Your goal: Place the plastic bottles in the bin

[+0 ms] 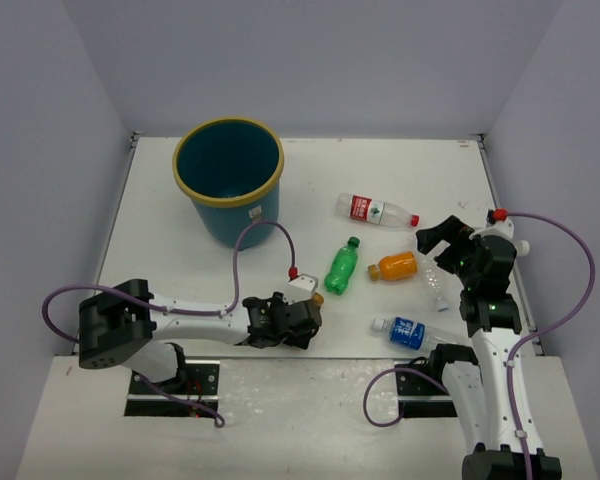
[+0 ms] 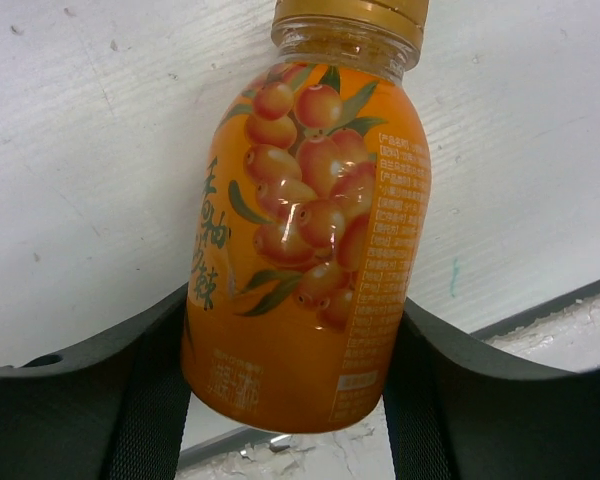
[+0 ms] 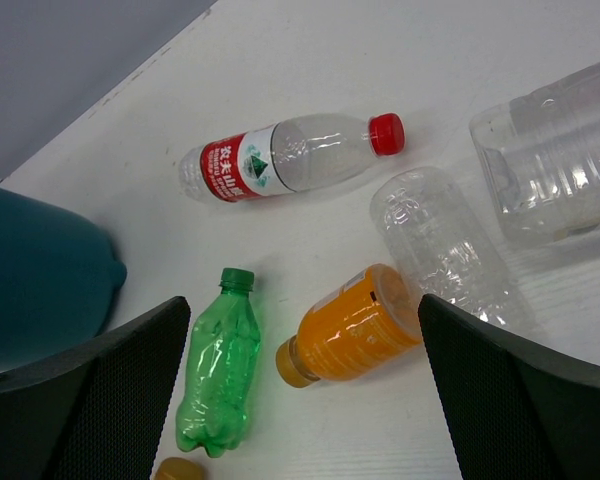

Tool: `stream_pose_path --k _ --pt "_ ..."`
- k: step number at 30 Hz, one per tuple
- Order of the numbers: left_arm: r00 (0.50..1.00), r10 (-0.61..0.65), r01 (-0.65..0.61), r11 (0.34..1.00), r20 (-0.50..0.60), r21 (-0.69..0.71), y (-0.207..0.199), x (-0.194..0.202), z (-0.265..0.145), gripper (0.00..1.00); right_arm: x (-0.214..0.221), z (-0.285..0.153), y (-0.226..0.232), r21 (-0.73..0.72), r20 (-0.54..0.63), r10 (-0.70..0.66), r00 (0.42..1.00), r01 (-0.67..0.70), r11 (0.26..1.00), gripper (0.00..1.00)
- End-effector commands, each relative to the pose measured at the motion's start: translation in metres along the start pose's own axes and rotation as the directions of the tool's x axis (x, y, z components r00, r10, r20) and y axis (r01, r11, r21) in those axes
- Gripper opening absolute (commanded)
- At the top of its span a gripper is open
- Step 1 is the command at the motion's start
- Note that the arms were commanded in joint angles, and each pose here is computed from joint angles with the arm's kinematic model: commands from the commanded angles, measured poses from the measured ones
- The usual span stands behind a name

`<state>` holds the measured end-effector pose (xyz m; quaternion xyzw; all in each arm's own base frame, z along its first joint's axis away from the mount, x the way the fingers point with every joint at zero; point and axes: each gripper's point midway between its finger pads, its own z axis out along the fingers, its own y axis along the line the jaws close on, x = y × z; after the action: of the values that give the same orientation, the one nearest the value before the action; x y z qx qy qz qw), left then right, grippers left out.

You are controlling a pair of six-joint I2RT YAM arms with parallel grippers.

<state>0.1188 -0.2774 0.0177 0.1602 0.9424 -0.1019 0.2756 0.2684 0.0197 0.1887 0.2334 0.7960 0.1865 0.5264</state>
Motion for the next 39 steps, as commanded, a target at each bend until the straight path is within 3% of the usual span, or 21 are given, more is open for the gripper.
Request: stream_pose_path --k 1,3,7,11,15,19,23,32,33,35,37,39 --pt "0.993 -0.019 0.010 0.997 0.117 0.076 -0.022 -0.037 -0.017 0.12 -0.012 -0.004 0.011 -0.043 0.041 -0.005 0.999 0.007 0.999 0.99" --pt "0.989 -0.019 0.007 0.997 0.148 0.080 -0.022 -0.047 -0.027 0.06 -0.012 -0.005 0.012 -0.047 0.042 -0.008 0.999 0.010 0.999 0.99" --pt "0.954 0.001 -0.036 0.993 0.300 0.112 -0.026 -0.096 -0.066 0.04 -0.015 -0.010 0.015 -0.058 0.061 0.013 0.998 -0.010 0.998 0.99" --pt "0.829 -0.014 -0.040 0.996 0.560 0.084 -0.019 -0.183 -0.133 0.04 -0.019 -0.014 0.025 -0.108 0.086 0.022 0.996 -0.013 0.994 0.99" --pt "0.734 -0.073 -0.005 0.994 0.675 0.113 -0.005 -0.247 -0.176 0.10 -0.022 -0.016 0.028 -0.116 0.081 0.019 0.996 -0.010 0.993 0.99" --pt "0.624 -0.083 0.102 0.995 0.777 0.024 0.058 -0.321 -0.214 0.14 -0.020 -0.013 0.027 -0.110 0.069 0.016 0.997 -0.008 0.994 0.99" --pt "0.547 -0.063 0.237 0.968 0.835 -0.083 0.119 -0.366 -0.237 0.25 -0.017 -0.014 0.043 -0.186 0.032 0.026 0.999 -0.019 0.982 0.99" --pt "0.606 -0.093 0.353 0.921 0.790 -0.163 0.207 -0.371 -0.195 0.34 -0.015 -0.018 0.045 -0.185 0.012 -0.024 1.000 0.026 0.982 0.99" --pt "0.606 -0.102 0.361 0.919 0.789 -0.159 0.212 -0.371 -0.194 0.37 -0.014 -0.018 0.045 -0.187 0.009 -0.026 1.000 0.027 0.982 0.99" --pt "0.627 -0.129 0.383 0.910 0.768 -0.161 0.225 -0.369 -0.182 0.52 -0.014 -0.020 0.049 -0.204 0.004 -0.034 0.999 0.034 0.978 0.99" --pt "0.647 -0.137 0.378 0.912 0.750 -0.159 0.228 -0.369 -0.175 0.94 -0.016 -0.024 0.054 -0.224 0.012 -0.056 0.998 0.057 0.973 0.99" --pt "0.648 -0.130 0.359 0.921 0.751 -0.149 0.225 -0.371 -0.176 1.00 -0.019 -0.026 0.056 -0.218 0.031 -0.076 0.997 0.081 0.972 0.99"
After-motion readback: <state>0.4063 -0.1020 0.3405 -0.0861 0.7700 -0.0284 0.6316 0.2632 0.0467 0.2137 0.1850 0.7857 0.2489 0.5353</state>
